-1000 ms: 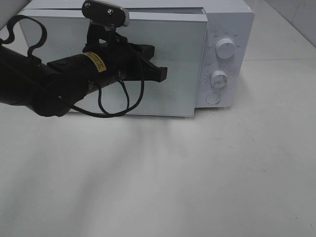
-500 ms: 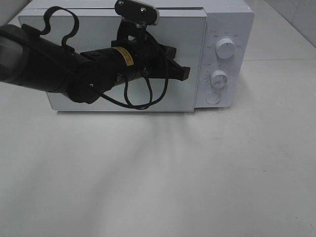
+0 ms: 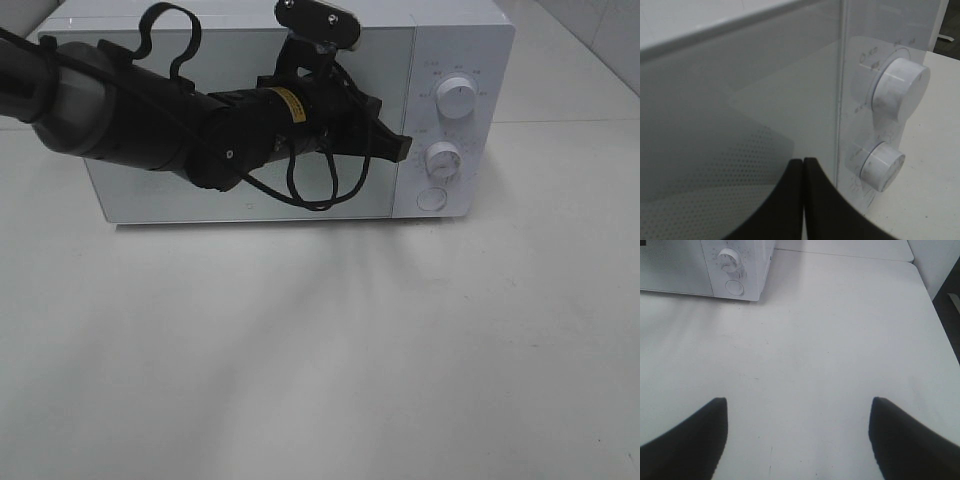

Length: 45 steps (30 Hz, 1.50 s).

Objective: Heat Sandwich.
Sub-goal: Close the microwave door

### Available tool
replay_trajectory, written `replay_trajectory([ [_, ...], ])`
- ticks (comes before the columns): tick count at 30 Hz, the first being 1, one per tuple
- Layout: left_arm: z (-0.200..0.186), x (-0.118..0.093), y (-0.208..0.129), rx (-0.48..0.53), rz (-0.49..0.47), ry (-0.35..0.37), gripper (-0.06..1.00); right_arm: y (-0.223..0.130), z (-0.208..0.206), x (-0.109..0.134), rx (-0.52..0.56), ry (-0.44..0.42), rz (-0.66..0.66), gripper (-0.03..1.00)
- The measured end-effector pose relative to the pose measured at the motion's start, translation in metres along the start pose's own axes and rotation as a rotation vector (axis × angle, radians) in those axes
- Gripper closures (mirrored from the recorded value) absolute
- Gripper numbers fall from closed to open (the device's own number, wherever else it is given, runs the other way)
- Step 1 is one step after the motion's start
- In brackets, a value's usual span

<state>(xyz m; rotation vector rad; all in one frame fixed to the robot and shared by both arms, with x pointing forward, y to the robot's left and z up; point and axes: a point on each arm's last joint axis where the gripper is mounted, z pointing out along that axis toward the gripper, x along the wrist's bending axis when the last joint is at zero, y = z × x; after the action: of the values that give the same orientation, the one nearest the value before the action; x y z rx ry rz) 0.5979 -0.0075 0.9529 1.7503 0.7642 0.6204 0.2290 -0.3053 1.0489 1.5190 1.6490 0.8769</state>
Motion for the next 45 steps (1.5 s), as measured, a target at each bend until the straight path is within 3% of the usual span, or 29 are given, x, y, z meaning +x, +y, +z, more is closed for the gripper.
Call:
replay_trajectory([
  [27,-0.004,-0.002,0.004,-0.005,-0.011,0.000,0.94,0.000,0.000,0.000,0.000,0.000,0.000,0.21],
  [37,-0.041,0.011,0.001,0.006,-0.066,0.045,0.94,0.000,0.000,0.000,0.000,0.000,0.000,0.21],
  [45,-0.078,-0.010,-0.009,0.055,-0.048,-0.004,0.94,0.000,0.000,0.000,0.000,0.000,0.000,0.21],
])
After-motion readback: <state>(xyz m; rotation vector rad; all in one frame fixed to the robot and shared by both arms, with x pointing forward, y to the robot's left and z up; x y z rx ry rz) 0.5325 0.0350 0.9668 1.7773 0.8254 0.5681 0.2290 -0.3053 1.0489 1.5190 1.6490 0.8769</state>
